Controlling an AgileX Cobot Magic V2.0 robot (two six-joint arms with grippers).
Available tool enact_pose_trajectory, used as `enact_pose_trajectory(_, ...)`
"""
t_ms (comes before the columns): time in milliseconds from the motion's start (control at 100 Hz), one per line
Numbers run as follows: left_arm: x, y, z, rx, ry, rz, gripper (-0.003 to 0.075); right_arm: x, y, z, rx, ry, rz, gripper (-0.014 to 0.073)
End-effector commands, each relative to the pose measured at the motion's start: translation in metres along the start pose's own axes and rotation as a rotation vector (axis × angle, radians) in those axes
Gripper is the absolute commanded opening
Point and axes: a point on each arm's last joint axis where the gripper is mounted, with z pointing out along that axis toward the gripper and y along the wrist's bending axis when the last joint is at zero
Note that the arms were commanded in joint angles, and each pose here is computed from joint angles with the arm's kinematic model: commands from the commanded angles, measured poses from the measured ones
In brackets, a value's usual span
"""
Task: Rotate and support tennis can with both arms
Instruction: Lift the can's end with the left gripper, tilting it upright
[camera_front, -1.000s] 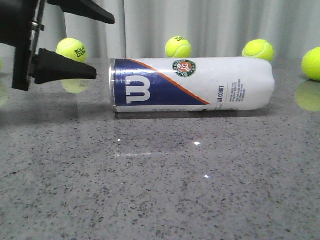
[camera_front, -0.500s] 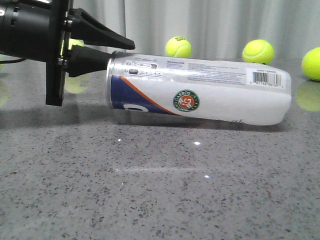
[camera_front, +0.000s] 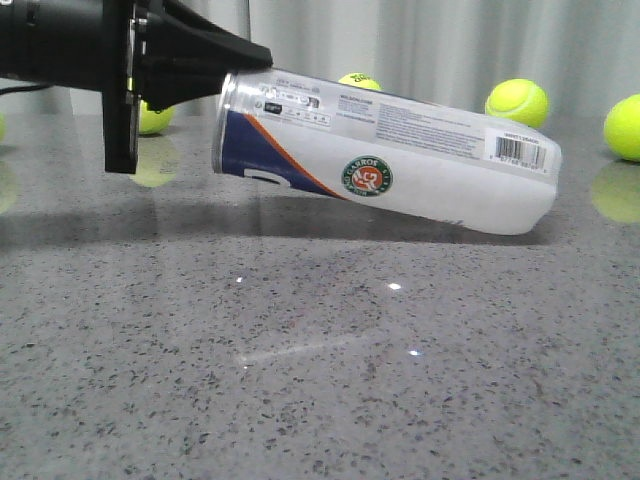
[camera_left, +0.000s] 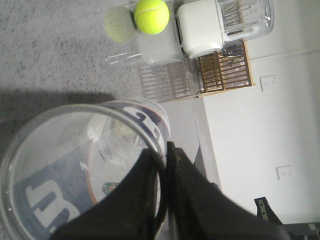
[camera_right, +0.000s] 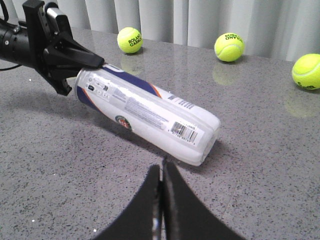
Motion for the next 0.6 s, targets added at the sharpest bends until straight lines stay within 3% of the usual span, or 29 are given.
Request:
enact_pose_trajectory(0,-0.005,-0.051,-0.007,0.145,0.004,0.145,-0.0019,-0.014,0.0,-0.002,0.009,-0.087,0.0,-0.0069)
enact_pose_trajectory(310,-0.013,-0.138,-0.038,-0.126,-0.066,0.522,-0.0019,-0.014,0.0,-0.002,0.009,-0.087,0.0,-0.0069)
enact_pose_trajectory(590,-0.018,-0.184,-0.056,-0.455,-0.01,0.705,-0.0019,-0.014,0.0,-0.002,0.009,-0.087,0.0,-0.0069)
